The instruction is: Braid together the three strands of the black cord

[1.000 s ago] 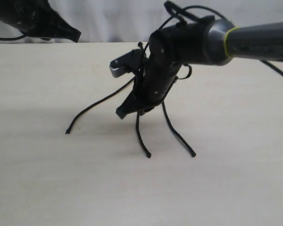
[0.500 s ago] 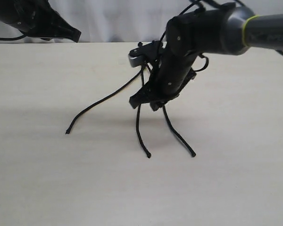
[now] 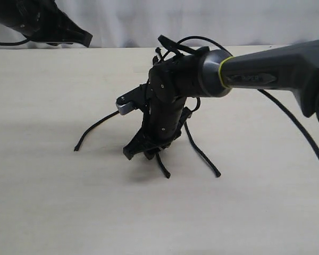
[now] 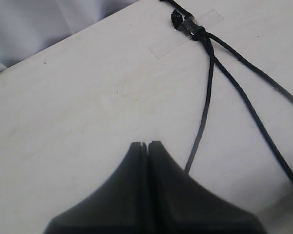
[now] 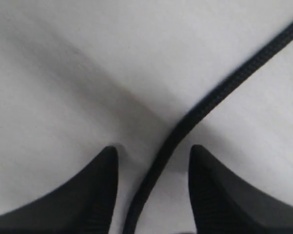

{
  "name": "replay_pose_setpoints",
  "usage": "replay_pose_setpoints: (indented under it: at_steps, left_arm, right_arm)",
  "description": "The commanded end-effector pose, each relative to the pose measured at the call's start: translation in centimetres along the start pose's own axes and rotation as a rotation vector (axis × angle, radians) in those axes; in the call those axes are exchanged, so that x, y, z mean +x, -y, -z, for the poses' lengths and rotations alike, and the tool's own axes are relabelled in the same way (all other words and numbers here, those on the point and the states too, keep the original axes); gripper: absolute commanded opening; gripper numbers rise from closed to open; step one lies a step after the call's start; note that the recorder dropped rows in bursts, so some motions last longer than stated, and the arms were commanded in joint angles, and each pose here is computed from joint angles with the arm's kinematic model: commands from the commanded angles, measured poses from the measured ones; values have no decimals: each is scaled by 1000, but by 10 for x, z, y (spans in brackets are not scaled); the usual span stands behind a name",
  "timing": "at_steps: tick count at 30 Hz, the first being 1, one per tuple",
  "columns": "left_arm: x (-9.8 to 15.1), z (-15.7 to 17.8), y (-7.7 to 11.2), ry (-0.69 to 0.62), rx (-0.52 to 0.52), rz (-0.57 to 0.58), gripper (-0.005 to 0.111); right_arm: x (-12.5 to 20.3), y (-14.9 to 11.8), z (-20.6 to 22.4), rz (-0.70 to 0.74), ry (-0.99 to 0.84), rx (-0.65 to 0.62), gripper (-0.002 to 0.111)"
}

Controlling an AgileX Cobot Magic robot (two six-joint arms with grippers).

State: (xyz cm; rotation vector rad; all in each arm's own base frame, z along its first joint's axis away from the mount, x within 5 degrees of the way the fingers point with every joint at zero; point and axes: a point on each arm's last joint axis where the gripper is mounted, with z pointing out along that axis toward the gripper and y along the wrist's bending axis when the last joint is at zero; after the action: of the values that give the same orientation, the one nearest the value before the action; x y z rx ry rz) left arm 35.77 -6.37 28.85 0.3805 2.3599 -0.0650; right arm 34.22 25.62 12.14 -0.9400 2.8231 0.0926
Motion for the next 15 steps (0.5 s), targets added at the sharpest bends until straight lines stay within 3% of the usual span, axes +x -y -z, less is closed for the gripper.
replay_pose_setpoints:
  at_steps: [1, 5, 9, 15]
  left_arm:
    - [0, 1, 2, 4, 5, 2, 0]
    - [0, 1, 2, 4, 5, 2, 0]
    - [0, 1, 2, 4, 5, 2, 0]
    - [0, 1, 2, 4, 5, 2, 0]
  right_arm:
    - [2, 0, -9, 6, -23, 0, 25]
    - [3, 0, -7, 36, -26, -1, 4]
    - [0, 5, 12, 67, 13, 31, 4]
    - [-3, 42, 60, 65, 112, 145, 4]
